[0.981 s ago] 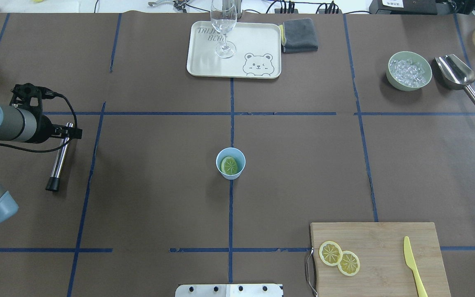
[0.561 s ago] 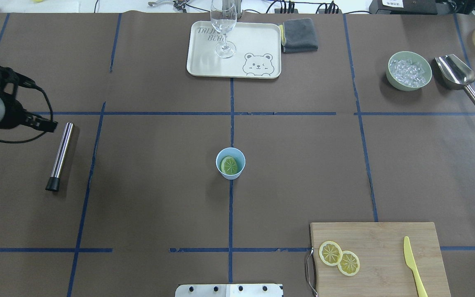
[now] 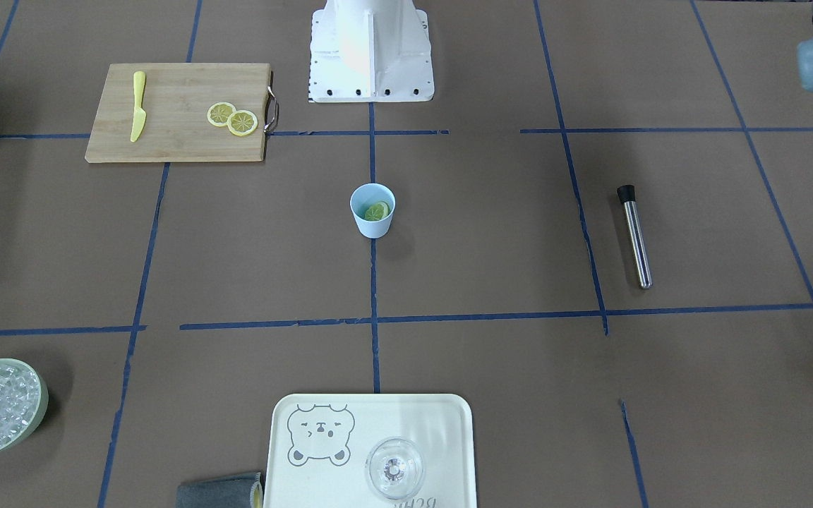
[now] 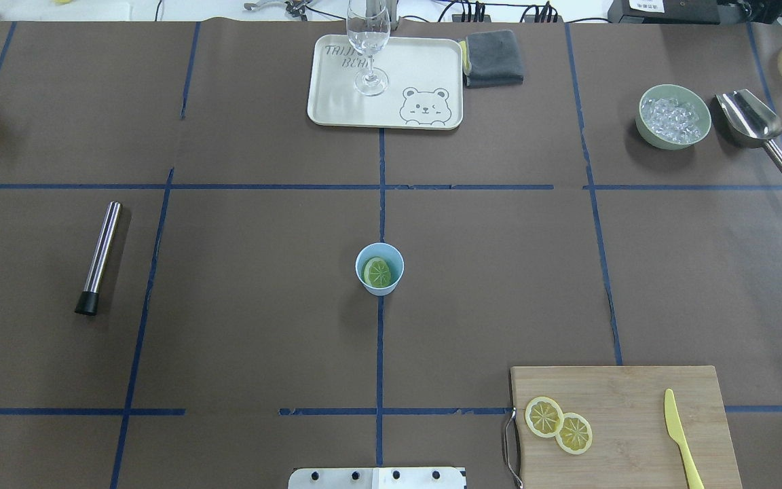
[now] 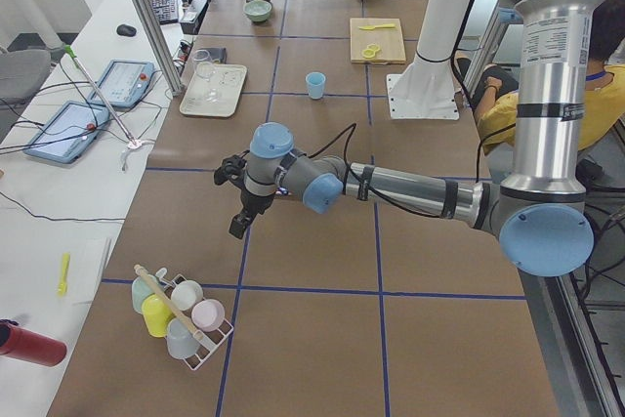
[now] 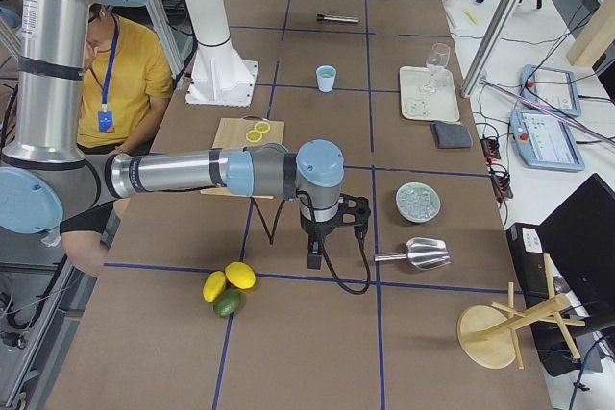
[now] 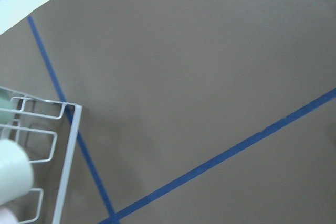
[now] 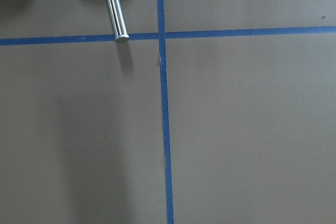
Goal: Squeeze lemon into cup
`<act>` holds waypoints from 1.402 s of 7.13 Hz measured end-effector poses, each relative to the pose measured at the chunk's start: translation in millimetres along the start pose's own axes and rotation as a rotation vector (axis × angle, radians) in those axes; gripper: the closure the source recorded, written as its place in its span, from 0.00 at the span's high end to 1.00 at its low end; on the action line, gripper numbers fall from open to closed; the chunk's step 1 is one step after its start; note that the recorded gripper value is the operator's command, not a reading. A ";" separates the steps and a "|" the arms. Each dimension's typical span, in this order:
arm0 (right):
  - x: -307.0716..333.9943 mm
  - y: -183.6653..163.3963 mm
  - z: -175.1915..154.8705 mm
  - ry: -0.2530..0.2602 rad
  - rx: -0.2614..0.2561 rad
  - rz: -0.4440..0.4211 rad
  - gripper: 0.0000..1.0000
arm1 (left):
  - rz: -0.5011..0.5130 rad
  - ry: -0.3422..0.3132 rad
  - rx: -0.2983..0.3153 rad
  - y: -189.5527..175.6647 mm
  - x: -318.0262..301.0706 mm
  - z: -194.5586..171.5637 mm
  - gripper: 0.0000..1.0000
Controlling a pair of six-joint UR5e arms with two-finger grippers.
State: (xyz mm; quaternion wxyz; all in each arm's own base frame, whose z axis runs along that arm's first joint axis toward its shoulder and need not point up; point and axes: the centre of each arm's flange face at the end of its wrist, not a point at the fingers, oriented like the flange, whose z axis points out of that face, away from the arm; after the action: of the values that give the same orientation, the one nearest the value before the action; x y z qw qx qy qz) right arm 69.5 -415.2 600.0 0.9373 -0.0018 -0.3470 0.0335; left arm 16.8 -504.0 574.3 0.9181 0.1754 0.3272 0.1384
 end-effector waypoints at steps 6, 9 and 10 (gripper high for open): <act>0.7 0.0 0.8 0.000 -0.002 0.001 1.00 | -0.179 0.039 -0.135 99.9 -60.5 1.4 1.00; 0.3 0.0 0.4 0.000 -0.001 0.001 1.00 | -0.161 0.057 -0.220 111.0 -72.2 -9.6 1.00; 0.5 0.1 0.6 0.000 -0.001 0.001 1.00 | -0.144 0.059 -0.217 117.1 -79.7 -17.9 1.00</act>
State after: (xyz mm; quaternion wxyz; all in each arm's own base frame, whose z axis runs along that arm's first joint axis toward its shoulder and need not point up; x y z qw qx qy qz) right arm 69.5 -415.1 600.7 0.9372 -0.0025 -0.3470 0.0338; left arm -70.7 -423.9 653.7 0.9293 0.0469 0.3489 0.1117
